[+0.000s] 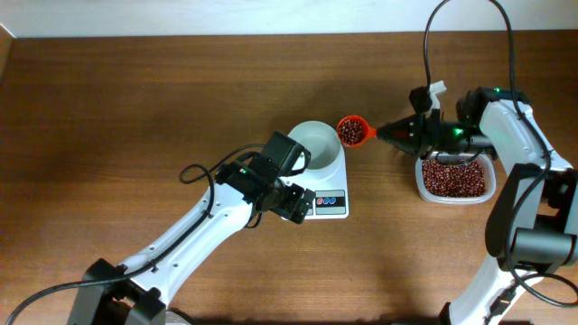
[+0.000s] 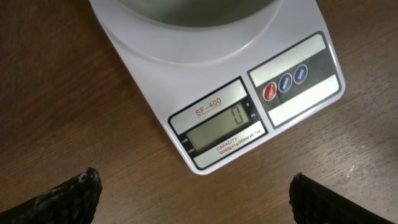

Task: Scoop item into bowl and weigh 50g on scale
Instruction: 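Carry the filled scoop over the white bowl with the right gripper, then tilt the scoop to pour beans into the white bowl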

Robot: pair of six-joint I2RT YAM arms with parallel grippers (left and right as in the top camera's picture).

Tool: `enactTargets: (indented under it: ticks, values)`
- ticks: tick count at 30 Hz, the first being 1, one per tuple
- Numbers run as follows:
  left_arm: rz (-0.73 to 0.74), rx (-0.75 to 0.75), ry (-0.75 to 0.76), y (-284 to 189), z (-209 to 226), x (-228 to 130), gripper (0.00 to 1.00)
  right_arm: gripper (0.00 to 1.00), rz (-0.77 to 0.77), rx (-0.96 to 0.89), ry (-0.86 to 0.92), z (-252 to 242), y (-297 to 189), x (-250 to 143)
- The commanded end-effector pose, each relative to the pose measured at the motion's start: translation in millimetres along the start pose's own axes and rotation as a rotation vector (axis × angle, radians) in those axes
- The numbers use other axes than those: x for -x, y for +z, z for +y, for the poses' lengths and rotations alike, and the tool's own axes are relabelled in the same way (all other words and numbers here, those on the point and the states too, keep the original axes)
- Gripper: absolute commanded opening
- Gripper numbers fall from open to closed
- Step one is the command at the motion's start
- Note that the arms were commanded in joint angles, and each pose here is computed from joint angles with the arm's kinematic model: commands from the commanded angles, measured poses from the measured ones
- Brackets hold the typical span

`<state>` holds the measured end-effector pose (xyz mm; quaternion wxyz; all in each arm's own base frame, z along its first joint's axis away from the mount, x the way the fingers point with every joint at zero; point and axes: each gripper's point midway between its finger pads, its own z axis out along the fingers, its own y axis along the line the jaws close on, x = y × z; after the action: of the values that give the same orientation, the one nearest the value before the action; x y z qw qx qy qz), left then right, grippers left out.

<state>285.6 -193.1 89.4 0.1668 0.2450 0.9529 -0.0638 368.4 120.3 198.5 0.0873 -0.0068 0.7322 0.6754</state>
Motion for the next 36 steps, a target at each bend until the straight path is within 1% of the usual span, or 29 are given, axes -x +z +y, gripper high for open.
enactTargets:
  ticks: [1,5,8,14,19,25,29,32,36]
  values:
    - [-0.01,0.008,-0.008,-3,1,0,0.99,0.04,0.0,0.032,0.022,4,6,10]
    - [-0.01,0.008,-0.008,-3,1,0,0.99,0.04,0.047,-0.039,0.021,-10,20,11]
    - [-0.01,0.008,-0.008,-3,1,0,0.99,0.04,0.08,-0.129,-0.001,-26,33,13]
    - [-0.01,0.009,-0.008,-3,1,0,0.99,0.04,0.136,-0.262,-0.12,-47,54,12]
    - [-0.01,0.008,-0.008,-3,1,0,0.99,0.04,0.176,-0.377,-0.18,-62,67,9]
    - [-0.01,0.008,-0.008,-3,1,0,0.99,0.04,0.159,-0.404,-0.259,-48,69,27]
    - [-0.01,0.008,-0.008,-3,1,0,0.99,0.04,0.162,-0.507,-0.339,-49,72,38]
    - [-0.01,0.008,-0.008,-3,1,0,0.99,0.04,0.151,-0.538,-0.379,-42,72,48]
    - [-0.01,0.008,-0.008,-3,1,0,0.99,0.04,0.199,-0.542,-0.46,-38,70,42]
